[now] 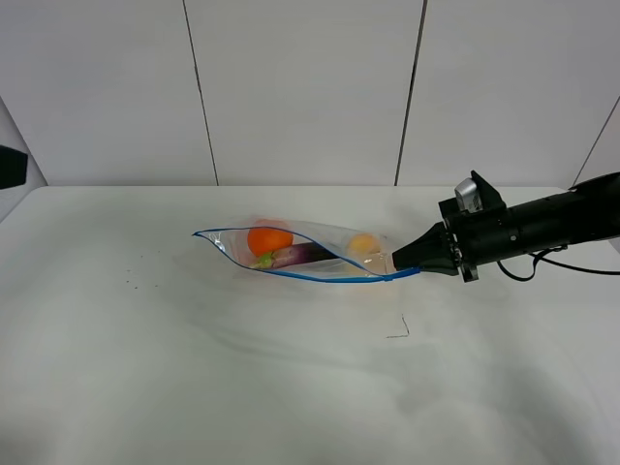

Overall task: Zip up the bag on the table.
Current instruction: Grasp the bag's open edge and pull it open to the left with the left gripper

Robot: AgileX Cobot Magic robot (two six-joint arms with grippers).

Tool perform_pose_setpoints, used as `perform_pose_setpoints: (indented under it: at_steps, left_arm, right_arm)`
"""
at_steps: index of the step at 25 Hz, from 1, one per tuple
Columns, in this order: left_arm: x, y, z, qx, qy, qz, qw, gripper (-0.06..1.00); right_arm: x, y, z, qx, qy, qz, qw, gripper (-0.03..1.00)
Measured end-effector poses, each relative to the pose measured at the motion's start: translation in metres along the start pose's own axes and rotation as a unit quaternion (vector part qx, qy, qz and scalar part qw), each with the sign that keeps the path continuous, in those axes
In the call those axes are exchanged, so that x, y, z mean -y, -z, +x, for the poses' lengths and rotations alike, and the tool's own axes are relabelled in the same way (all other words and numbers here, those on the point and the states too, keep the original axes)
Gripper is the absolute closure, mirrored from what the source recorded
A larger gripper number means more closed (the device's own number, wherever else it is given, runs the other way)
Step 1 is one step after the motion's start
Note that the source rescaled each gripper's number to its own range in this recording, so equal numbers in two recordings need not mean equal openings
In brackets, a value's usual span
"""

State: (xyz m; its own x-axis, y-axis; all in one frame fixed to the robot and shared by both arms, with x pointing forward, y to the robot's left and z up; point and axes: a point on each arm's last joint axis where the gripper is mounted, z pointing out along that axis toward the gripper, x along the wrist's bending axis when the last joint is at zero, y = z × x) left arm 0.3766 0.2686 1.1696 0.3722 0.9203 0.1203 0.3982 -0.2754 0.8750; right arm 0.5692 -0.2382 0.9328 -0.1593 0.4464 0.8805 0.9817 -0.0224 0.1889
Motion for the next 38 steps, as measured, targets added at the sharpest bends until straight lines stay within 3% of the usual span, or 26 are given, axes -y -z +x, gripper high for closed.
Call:
perform_pose_setpoints:
  at_steps: [5,7,10,14,16,21,26,33,38]
  left_arm:
    - [-0.016,-0.033,-0.015,0.02,-0.122,0.015,0.992,-0.06]
    - [-0.02,-0.049,-0.029,0.029,-0.174,0.015,0.984,-0.06]
    - [-0.023,-0.071,-0.06,0.031,-0.263,0.015,0.964,-0.06]
    - [-0.02,-0.104,-0.117,0.014,-0.382,0.012,0.924,-0.06]
    - [-0.015,-0.115,-0.149,-0.004,-0.44,-0.003,0.898,-0.06]
    - [0.01,-0.144,-0.221,-0.013,-0.513,-0.05,0.857,-0.06]
    - [0.045,-0.167,-0.268,0.009,-0.569,-0.057,0.82,-0.06]
    - [0.071,-0.192,-0.296,0.033,-0.579,-0.07,0.812,-0.06]
    - [0.082,-0.21,-0.314,0.041,-0.567,-0.063,0.82,-0.06]
  right_arm:
    - [0.0,0.0,0.0,0.0,-0.008,0.0,1.0,0.97]
    - [0.0,0.0,0.0,0.0,-0.01,0.0,1.0,0.97]
    - [0.0,0.0,0.0,-0.001,-0.011,0.0,1.0,0.97]
    - [-0.004,0.001,0.002,-0.007,-0.018,-0.012,1.0,0.97]
    - [-0.005,0.001,0.003,-0.011,-0.021,-0.017,1.0,0.97]
    - [-0.006,0.001,0.003,-0.012,-0.032,-0.019,0.999,0.97]
    - [-0.006,0.001,0.004,-0.013,-0.038,-0.02,0.999,0.97]
    - [-0.006,0.001,0.004,-0.015,-0.041,-0.022,0.999,0.97]
    - [-0.006,0.001,0.004,-0.015,-0.046,-0.022,0.999,0.97]
